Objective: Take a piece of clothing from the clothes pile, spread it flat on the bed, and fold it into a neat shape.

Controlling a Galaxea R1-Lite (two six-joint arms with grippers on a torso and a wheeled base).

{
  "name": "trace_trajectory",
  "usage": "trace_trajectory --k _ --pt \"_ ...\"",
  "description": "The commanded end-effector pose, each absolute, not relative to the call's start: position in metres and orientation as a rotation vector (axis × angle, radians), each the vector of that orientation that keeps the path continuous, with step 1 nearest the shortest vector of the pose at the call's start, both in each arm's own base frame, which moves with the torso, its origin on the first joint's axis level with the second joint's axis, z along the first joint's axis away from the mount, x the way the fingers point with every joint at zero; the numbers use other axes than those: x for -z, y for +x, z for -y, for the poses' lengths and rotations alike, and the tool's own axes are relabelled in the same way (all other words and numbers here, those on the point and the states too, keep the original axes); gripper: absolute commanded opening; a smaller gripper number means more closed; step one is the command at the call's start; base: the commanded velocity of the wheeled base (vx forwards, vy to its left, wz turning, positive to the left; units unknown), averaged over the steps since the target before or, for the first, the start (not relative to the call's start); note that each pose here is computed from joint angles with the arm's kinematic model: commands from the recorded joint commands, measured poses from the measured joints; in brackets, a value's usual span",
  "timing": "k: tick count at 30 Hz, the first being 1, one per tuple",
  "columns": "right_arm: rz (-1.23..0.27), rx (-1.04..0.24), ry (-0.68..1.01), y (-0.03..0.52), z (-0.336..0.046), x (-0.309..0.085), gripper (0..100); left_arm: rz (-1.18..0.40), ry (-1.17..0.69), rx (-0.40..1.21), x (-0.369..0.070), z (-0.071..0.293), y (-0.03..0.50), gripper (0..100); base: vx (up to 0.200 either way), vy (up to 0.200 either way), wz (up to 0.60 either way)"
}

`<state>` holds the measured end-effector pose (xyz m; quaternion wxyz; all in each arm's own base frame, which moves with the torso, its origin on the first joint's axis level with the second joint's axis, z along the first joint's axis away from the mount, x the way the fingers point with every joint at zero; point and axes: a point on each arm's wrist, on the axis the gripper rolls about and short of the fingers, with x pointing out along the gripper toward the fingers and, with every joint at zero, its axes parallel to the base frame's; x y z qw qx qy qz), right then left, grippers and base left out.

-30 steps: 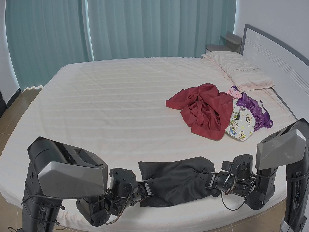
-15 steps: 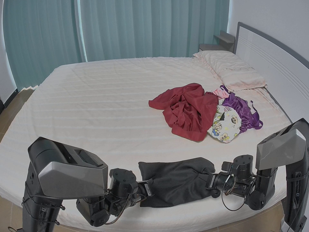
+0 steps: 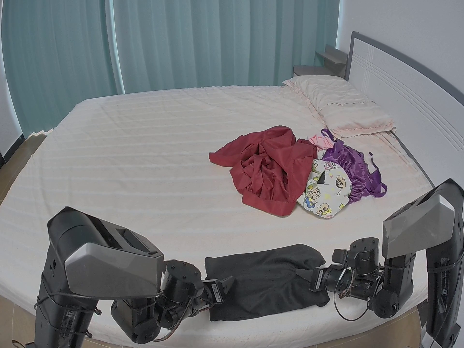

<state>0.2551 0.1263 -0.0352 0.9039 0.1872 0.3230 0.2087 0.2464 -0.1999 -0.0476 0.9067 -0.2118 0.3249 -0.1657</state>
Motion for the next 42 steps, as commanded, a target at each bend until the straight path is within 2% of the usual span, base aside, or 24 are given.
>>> trace_trajectory --k 1,6,10,15,21,29,30,32,33,42 --pt "-0.706 -0.451 0.344 0.245 -0.120 0.039 100 -0.723 -0.409 0.320 0.052 0.190 0.234 100 0.000 0.000 0.00" --pt "-0.700 -0.452 0.293 0.245 -0.108 0.038 100 -0.695 -0.435 0.292 0.046 0.182 0.243 100 0.000 0.000 0.00" --pt "-0.610 -0.432 0.326 0.260 -0.101 0.022 100 -0.659 -0.486 0.264 0.045 0.180 0.258 100 0.000 0.000 0.00" --pt "-0.570 -0.365 0.389 0.283 -0.088 0.029 100 -0.635 -0.529 0.244 0.055 0.186 0.274 100 0.000 0.000 0.00" --pt "-0.570 -0.303 0.452 0.300 -0.077 0.043 100 -0.632 -0.533 0.236 0.061 0.186 0.280 100 0.000 0.000 0.00" --pt "-0.641 -0.310 0.489 0.305 -0.081 0.055 100 -0.619 -0.541 0.243 0.068 0.191 0.289 100 0.000 0.000 0.00" --pt "-0.651 -0.306 0.508 0.308 -0.083 0.056 100 -0.617 -0.542 0.245 0.067 0.192 0.290 0 0.000 0.000 0.00" --pt "-0.674 -0.304 0.529 0.312 -0.088 0.058 100 -0.615 -0.543 0.247 0.067 0.193 0.291 0 0.000 0.000 0.00" --pt "-0.684 -0.307 0.544 0.317 -0.093 0.058 0 -0.614 -0.544 0.248 0.067 0.193 0.291 0 0.000 0.000 0.00" --pt "-0.655 -0.291 0.620 0.327 -0.093 0.051 0 -0.570 -0.604 0.236 0.060 0.197 0.299 0 0.000 0.000 0.00"
